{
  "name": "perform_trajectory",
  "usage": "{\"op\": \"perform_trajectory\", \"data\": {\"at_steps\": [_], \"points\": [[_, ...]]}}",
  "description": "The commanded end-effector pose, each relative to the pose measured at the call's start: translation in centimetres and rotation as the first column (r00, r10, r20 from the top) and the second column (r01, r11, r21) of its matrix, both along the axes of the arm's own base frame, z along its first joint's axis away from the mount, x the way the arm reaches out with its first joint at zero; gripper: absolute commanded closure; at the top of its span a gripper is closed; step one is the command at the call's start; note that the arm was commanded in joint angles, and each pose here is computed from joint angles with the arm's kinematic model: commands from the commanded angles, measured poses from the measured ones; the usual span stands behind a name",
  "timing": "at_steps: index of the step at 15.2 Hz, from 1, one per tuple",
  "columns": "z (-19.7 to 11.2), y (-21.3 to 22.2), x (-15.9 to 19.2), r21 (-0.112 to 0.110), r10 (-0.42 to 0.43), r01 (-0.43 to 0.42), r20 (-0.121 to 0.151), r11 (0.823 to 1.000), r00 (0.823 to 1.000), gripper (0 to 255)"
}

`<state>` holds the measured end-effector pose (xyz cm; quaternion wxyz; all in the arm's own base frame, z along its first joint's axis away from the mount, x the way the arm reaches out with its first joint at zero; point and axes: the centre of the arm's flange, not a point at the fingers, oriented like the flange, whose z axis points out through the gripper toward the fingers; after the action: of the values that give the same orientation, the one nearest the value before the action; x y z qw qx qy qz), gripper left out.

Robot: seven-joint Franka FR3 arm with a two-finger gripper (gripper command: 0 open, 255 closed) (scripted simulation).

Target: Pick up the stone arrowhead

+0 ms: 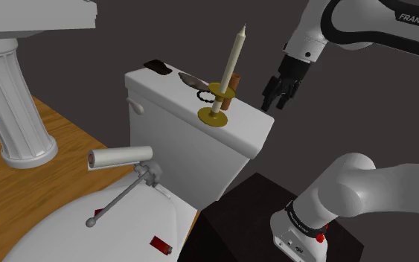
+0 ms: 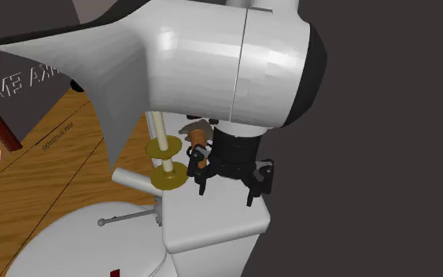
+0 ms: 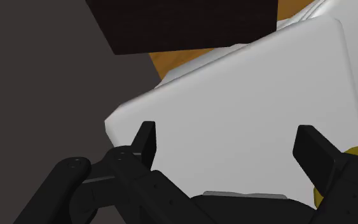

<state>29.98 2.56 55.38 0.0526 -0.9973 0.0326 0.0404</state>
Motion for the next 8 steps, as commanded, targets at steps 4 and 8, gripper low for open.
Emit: {"op": "perform_trajectory", "data": {"at_steps": [4,8], "points": [[0.1,1.0,4.1,0.004,0.017,-0.017,-0.017,1.000,1.000,0],[0.1,2.5,9.5,0.010,0.040,-0.040,-0.039,0.999,0.998,0]]}}
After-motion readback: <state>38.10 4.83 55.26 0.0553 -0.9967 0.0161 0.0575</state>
